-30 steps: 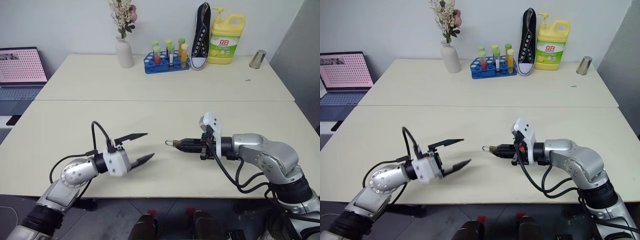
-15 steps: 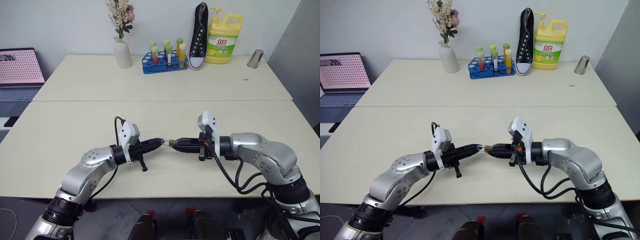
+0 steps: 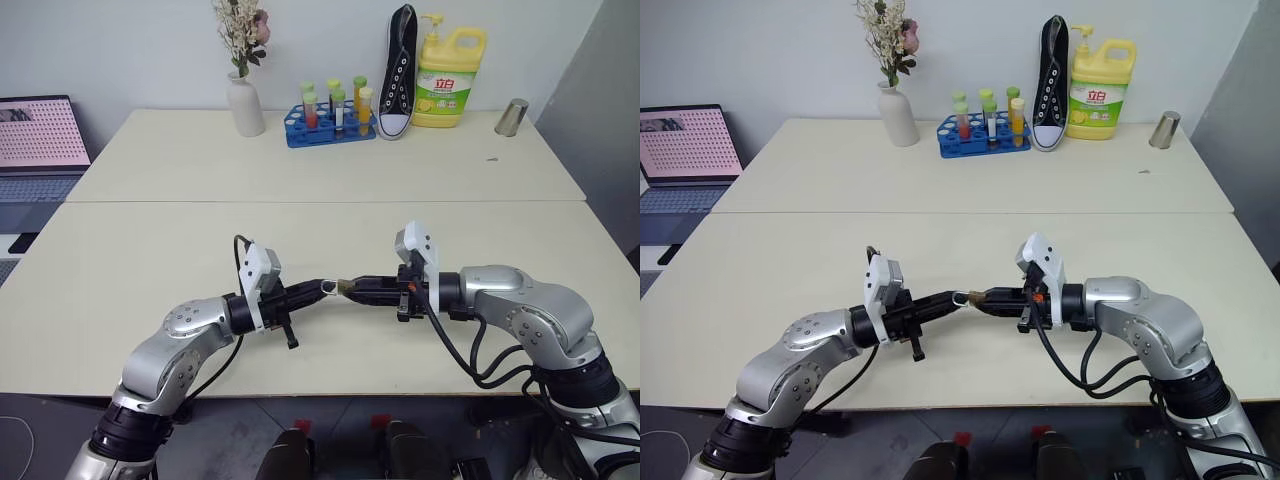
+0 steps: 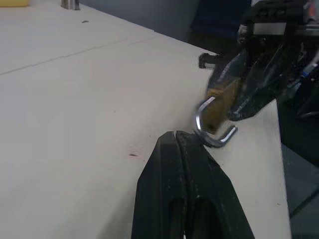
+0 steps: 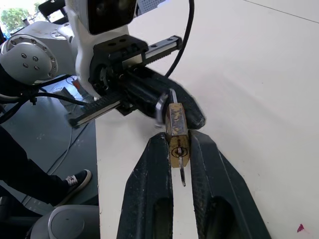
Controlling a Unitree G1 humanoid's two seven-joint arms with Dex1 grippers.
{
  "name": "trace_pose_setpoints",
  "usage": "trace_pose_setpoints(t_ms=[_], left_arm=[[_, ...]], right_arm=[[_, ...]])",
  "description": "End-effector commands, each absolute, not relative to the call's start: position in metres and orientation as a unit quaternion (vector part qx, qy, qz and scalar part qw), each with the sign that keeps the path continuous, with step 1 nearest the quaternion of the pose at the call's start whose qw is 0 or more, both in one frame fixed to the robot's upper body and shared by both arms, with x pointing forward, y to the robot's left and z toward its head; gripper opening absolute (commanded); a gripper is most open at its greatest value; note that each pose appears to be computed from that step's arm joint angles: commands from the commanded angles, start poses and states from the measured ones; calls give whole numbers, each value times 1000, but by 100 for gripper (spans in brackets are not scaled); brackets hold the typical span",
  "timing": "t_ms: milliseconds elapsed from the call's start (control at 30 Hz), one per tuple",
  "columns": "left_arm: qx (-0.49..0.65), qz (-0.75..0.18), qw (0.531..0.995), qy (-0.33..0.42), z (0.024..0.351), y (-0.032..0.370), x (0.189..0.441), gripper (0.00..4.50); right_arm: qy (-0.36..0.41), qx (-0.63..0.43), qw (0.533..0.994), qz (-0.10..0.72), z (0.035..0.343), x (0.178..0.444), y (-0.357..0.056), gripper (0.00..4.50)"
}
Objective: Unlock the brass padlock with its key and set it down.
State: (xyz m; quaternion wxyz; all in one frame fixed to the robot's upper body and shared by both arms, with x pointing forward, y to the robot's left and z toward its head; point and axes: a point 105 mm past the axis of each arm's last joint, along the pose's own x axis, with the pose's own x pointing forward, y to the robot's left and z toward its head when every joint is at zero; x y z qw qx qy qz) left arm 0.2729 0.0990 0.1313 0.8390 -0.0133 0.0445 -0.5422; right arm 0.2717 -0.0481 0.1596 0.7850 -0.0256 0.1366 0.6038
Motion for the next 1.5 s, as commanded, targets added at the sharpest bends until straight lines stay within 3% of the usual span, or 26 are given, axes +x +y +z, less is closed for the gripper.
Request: trace_pose_setpoints(t_ms=[33,533,1100,1267,1400,1500], left_arm=[[-3,-553,833,25,145,99,266,0],[-45,-563,825,40,158,101,253,0],[-84,-550,831,34,173,98,258,0],[30,-554,830,54,161,113,247,0],[181,-558,810,12,153,131,239,0],[329,-543,772,-35,135,153,242,60]], right_arm=[[106,-37,783,612,174,269,-47,13],[111,-38,781,613,171,269,-47,13],[116,-39,777,617,168,267,-46,13],[121,-39,781,612,166,269,-48,13],[130,-30,782,609,164,268,-50,13],[177,-3,778,603,152,269,-49,13]])
